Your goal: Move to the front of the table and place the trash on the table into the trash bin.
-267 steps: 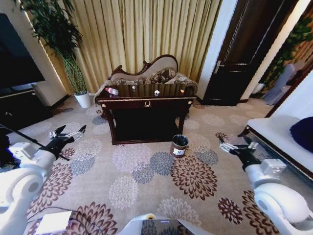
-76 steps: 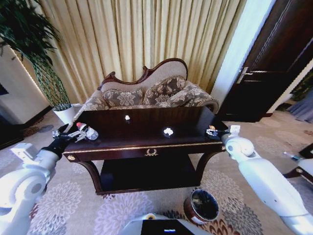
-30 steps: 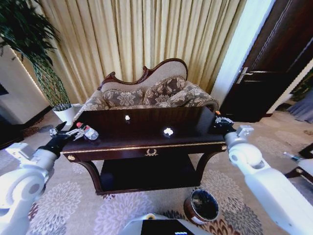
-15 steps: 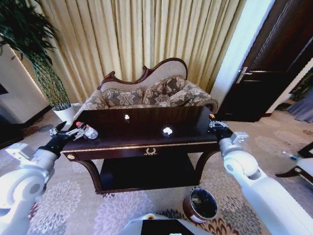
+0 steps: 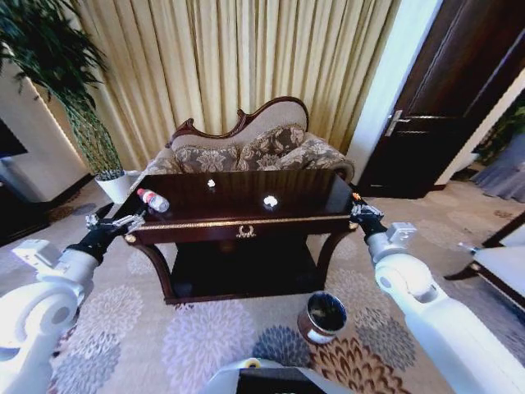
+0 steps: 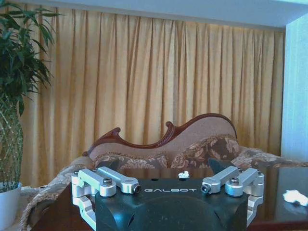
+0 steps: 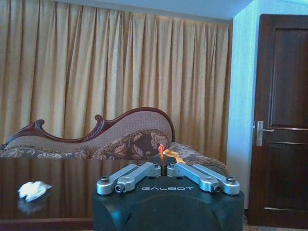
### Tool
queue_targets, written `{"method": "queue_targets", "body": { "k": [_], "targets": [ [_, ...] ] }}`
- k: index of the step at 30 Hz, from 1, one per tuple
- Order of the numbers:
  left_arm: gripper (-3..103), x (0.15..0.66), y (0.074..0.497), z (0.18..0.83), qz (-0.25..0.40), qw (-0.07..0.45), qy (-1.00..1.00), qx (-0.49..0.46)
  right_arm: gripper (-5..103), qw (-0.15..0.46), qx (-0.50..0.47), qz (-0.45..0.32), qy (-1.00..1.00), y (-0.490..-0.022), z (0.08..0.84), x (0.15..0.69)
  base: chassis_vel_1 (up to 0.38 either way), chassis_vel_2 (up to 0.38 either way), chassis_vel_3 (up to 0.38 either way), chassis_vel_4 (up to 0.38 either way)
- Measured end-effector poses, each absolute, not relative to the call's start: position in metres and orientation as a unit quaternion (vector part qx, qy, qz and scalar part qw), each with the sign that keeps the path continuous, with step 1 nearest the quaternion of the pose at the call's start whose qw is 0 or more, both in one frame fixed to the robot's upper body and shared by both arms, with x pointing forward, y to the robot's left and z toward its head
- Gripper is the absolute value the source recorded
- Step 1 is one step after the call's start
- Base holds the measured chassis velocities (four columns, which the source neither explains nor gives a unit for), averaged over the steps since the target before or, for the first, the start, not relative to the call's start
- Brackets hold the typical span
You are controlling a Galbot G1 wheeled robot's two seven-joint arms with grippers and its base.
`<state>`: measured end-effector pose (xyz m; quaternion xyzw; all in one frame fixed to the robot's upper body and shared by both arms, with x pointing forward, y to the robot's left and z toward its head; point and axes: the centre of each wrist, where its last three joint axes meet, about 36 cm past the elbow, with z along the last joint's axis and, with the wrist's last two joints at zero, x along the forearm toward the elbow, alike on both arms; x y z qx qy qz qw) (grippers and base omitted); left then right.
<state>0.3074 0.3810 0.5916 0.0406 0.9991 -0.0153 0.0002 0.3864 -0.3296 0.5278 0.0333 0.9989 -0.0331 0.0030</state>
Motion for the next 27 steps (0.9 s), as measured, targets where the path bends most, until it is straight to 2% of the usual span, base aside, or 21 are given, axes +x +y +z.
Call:
{"method": "queue_targets", "body": {
  "k": [8,14,18,20,22,23,27],
  "targets": [
    [100,0.308,0.381,0.590,-0.017,-0.002,0.999,0.040,1,0.001,0.034,-0.032,0.999,-0.331,0.524,0.388,0.197,-0.196,-0.208,0.172],
    [100,0.308,0.381,0.590,-0.017,-0.002,0.999,0.041,1,-0.009,0.030,-0.029,0.999,-0.329,0.517,0.386,0.027,-0.035,-0.015,0.027],
    [100,0.308,0.381,0.590,-0.018,-0.001,0.999,0.041,1,-0.058,0.038,-0.035,0.997,-0.332,0.492,0.379,0.000,0.000,0.000,0.000],
    [100,0.308,0.381,0.589,-0.019,-0.001,0.999,0.039,1,-0.129,0.059,-0.047,0.989,-0.337,0.457,0.369,0.000,0.000,0.000,0.000],
    [100,0.308,0.381,0.590,-0.019,-0.001,0.999,0.039,1,-0.153,0.064,-0.049,0.985,-0.339,0.447,0.366,0.000,0.000,0.000,0.000],
    [100,0.309,0.381,0.590,-0.020,0.000,0.999,0.039,1,-0.207,0.075,-0.050,0.974,-0.342,0.424,0.360,0.000,0.000,0.000,0.000],
    [100,0.309,0.381,0.589,-0.021,0.000,0.999,0.038,1,-0.251,0.091,-0.055,0.962,-0.344,0.392,0.354,0.000,0.000,0.000,0.000]
  ]
}}
